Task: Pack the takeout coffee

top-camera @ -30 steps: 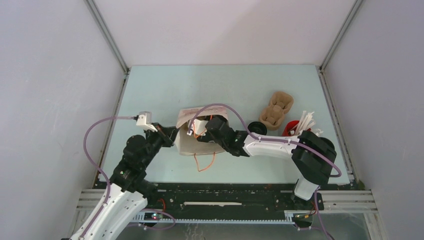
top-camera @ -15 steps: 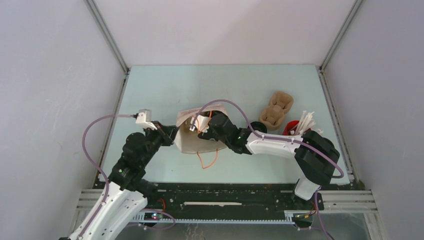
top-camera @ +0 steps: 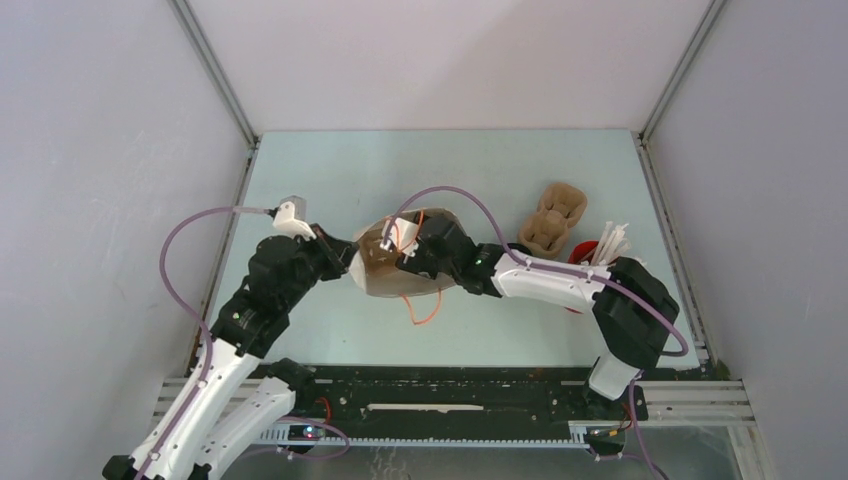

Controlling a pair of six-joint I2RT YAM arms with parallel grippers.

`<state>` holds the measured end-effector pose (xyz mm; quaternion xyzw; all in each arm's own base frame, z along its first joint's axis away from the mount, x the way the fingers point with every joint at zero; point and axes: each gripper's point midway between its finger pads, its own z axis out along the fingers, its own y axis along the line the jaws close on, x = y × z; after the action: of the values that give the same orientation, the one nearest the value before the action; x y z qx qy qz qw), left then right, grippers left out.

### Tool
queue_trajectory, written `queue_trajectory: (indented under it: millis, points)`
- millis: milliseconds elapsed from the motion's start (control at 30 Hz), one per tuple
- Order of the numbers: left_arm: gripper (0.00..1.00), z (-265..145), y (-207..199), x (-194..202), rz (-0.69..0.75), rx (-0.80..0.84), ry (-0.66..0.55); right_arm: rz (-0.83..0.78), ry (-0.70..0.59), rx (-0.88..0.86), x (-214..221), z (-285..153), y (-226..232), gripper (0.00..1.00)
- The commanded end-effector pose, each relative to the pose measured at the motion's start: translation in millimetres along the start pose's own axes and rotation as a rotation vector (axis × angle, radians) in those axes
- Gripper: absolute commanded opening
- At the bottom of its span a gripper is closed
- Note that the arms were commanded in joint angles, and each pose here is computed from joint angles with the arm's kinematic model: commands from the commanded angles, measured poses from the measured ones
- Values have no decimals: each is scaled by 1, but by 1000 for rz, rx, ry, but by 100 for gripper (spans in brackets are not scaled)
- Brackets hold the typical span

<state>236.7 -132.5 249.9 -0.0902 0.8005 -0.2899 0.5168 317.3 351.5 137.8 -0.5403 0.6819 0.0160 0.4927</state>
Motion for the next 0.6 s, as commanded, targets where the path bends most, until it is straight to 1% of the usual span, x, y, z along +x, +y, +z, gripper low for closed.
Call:
queue_trajectory:
  millis: [0, 167, 333, 567]
  points:
    - [0, -10, -8, -19, -47, -13, -20, 36, 88, -65, 9, 3, 1, 21]
    - [0, -10, -4, -25, -95, -59, -3, 45, 162, -167, 12, 4, 11, 21]
    - [0, -8, 4, -34, -139, -111, -5, 46, 227, -231, 17, 7, 17, 22]
    - [0, 0, 8, -45, -143, -158, 18, 63, 281, -317, 15, 16, 19, 22]
